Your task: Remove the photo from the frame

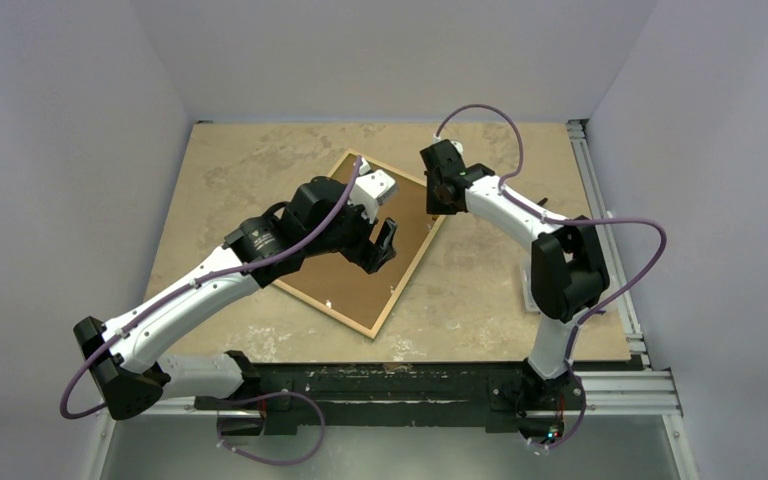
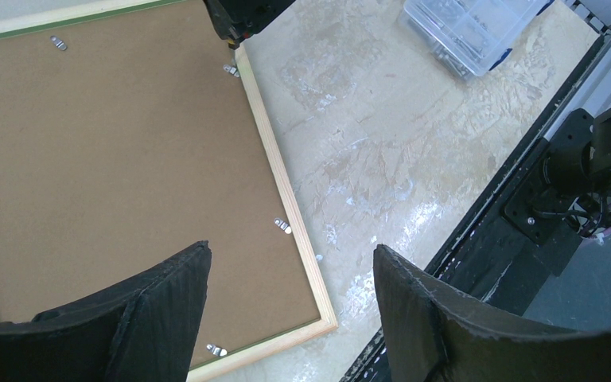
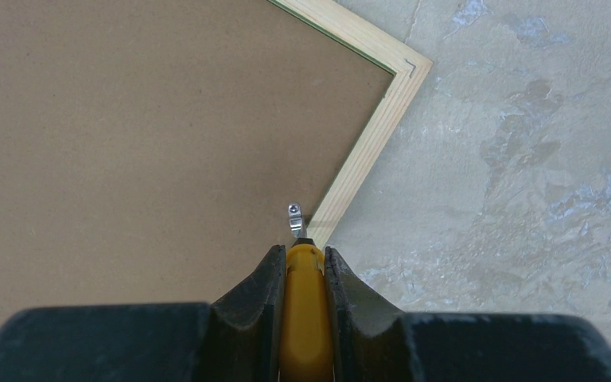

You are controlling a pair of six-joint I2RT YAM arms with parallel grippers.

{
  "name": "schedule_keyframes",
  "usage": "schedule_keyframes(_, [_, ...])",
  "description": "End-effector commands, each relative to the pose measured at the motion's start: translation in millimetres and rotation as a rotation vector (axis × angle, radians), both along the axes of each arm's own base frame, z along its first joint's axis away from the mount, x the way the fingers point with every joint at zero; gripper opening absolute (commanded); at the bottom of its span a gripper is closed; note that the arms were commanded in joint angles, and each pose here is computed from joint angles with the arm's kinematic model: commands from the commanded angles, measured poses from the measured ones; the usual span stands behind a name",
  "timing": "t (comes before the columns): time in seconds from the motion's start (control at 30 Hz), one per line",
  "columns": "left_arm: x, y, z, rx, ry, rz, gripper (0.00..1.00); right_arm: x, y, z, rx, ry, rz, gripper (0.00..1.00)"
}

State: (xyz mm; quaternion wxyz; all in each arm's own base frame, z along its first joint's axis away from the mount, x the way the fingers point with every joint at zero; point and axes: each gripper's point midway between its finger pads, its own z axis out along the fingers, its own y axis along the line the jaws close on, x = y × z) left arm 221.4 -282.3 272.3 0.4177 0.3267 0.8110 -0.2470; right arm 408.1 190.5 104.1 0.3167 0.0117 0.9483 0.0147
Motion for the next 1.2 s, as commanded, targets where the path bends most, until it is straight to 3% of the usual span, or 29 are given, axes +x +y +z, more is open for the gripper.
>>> schedule_keyframes(0.0, [0, -3, 2, -0.015, -0.004, -0.008, 0.72, -4, 12, 9, 0.066, -0.014, 0.023, 0.00])
schedule_keyframes(0.47, [1, -5, -2, -0.012, 0.007, -0.010, 0.73, -11, 33, 8, 0.198, 0.007, 0.050, 0.00])
schedule_keyframes(0.87, [7, -8, -14, 0.001, 0.033, -0.001, 0.74, -23, 21, 55, 0.209, -0.086, 0.055, 0.00])
schedule_keyframes(1.17, [12, -12, -24, -0.017, 0.089, 0.005, 0.73, -21, 12, 36, 0.155, -0.100, 0.074, 0.00])
